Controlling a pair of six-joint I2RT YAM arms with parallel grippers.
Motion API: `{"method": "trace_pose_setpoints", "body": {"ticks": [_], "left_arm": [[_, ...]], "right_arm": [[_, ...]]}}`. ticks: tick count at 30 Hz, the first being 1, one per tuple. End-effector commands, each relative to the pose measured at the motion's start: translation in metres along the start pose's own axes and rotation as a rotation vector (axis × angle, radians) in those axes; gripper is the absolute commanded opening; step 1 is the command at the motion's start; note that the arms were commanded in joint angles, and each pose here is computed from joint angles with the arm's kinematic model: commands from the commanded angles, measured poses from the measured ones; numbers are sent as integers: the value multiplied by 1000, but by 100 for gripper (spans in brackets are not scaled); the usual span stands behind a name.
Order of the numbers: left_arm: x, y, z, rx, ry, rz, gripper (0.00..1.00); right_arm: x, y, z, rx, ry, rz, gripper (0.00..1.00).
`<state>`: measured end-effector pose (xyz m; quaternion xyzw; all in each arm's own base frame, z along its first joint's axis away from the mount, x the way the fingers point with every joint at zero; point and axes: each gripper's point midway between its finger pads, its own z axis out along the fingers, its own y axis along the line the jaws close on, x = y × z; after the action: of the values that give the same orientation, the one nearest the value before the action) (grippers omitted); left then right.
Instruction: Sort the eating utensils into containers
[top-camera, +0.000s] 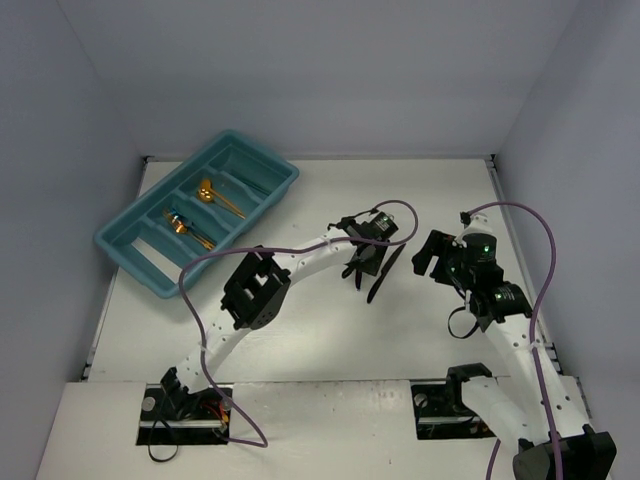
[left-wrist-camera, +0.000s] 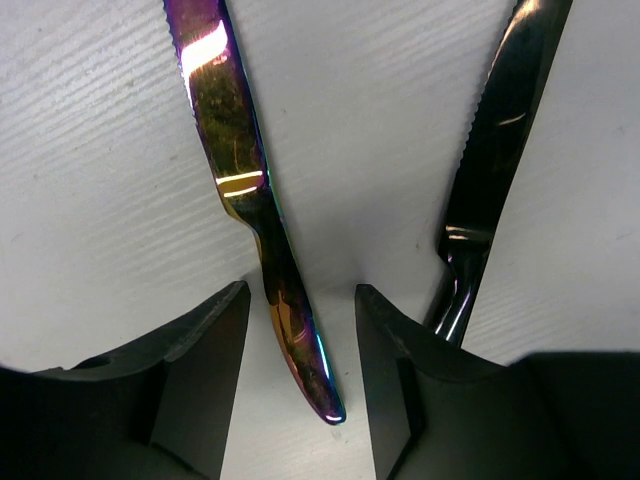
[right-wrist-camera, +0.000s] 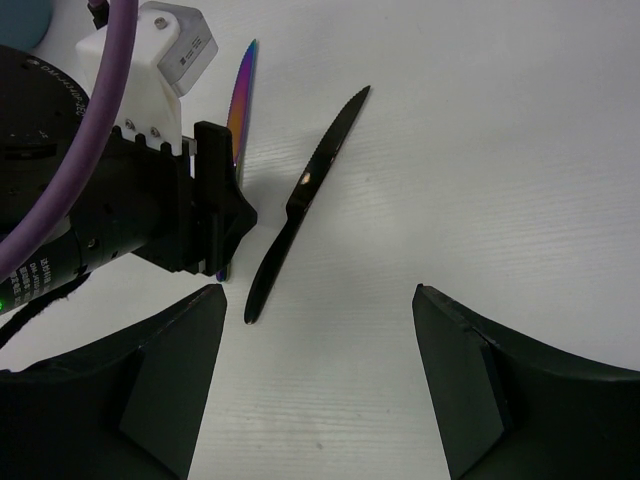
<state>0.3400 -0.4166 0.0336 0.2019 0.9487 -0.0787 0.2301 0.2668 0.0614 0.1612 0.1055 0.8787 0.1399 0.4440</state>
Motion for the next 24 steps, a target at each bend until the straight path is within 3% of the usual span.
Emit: {"method": "trace_pose_setpoints", "body": {"ticks": [1,5,9,12,14,18,24], "left_arm": [[-11,3,-4,-33,-23,5,41],[-7,7,8,-39,6,-34,36],[-3,15,14,-43,29,-75,25],[-2,21,15,-53,38,-91,13],[-1,24,14,-58,44,-98,0],[-3,40,3,-76,38,-114,0],[-38,72,-61,-86,-95,-137,0]], "right_arm": [[-8,7,1,-26,-33,3,73],[-7,7,1,-25,-34,3,73],[-7,6,1,-24,-34,3,73],[-7,6,1,-21,-33,4,73],[-6,6,2,-21,-29,2,73],[-7,7,1,-22,-30,3,73],[-6,7,2,-22,-29,2,73]]}}
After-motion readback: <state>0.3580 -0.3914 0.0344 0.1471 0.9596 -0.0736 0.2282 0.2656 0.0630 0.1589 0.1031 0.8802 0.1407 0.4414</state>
